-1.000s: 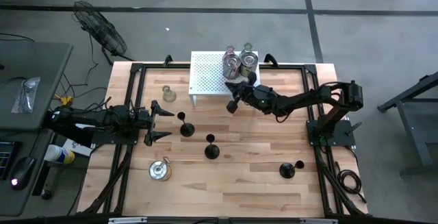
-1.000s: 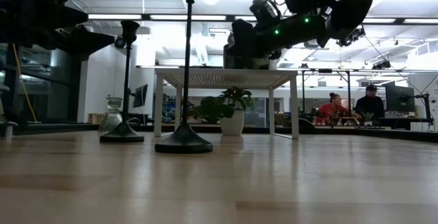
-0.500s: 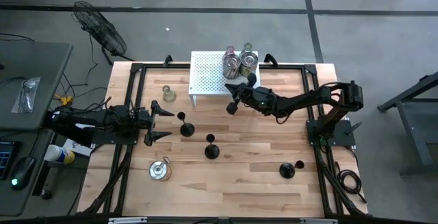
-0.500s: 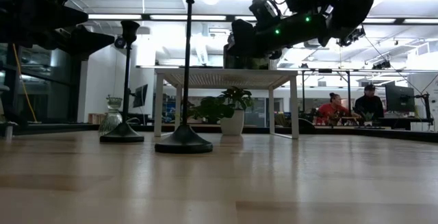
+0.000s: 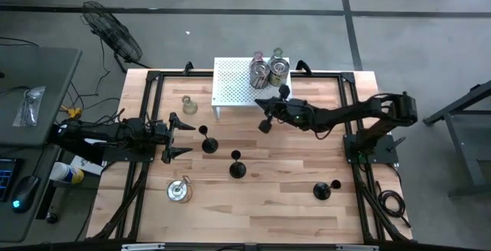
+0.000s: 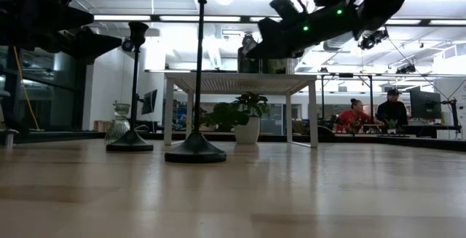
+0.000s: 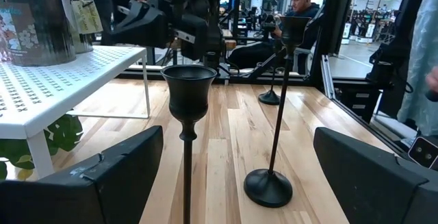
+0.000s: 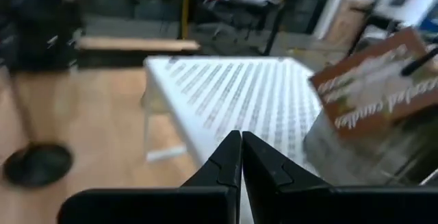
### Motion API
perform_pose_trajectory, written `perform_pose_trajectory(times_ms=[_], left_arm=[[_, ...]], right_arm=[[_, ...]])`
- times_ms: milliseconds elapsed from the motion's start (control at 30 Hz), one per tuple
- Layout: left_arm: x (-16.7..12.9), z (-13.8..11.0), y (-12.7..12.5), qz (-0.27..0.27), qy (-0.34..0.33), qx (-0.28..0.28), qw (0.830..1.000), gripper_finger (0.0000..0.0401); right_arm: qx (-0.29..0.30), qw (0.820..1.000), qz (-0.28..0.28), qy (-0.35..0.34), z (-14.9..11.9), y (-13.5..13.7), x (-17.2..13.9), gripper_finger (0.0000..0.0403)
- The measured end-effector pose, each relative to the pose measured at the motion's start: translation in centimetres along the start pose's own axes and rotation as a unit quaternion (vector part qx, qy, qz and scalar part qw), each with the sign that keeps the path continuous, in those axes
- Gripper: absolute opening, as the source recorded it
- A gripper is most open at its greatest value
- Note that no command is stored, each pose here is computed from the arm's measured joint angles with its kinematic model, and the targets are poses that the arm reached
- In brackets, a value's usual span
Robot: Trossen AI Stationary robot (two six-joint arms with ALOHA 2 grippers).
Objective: Pick & Place candle stick holders
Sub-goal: Put the green glass candle holder on the shelf aligned with the other glass candle holders
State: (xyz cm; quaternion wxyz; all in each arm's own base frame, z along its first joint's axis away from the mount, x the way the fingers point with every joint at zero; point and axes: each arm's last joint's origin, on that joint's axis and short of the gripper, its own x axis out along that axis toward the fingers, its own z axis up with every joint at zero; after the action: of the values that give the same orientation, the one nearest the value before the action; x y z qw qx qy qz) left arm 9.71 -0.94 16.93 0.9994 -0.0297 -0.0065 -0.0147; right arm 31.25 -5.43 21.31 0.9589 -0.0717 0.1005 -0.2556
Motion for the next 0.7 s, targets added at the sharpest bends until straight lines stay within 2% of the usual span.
perform_pose_trajectory(times_ms=[200,300,500,700], left_arm=[[0.0,0.0,0.0,0.0,0.0,0.0,1.0,0.0372],[0.0,0.0,0.0,0.0,0.0,0.0,1.0,0.0372],[0.0,0.0,0.0,0.0,0.0,0.0,1.0,0.0372],[0.0,0.0,0.0,0.0,0.0,0.0,1.0,0.0372]], right_arm=[[-0.014,0.994,0.105,0.038,0.1,-0.5,-2.5,0.0004],[-0.003,0.988,0.148,0.052,-0.1,-0.7,-3.8,0.0004],[0.058,0.977,0.197,0.064,-1.3,-1.0,-6.1,0.0004],[0.106,0.965,0.229,0.069,-4.2,-0.4,-8.8,0.0004]])
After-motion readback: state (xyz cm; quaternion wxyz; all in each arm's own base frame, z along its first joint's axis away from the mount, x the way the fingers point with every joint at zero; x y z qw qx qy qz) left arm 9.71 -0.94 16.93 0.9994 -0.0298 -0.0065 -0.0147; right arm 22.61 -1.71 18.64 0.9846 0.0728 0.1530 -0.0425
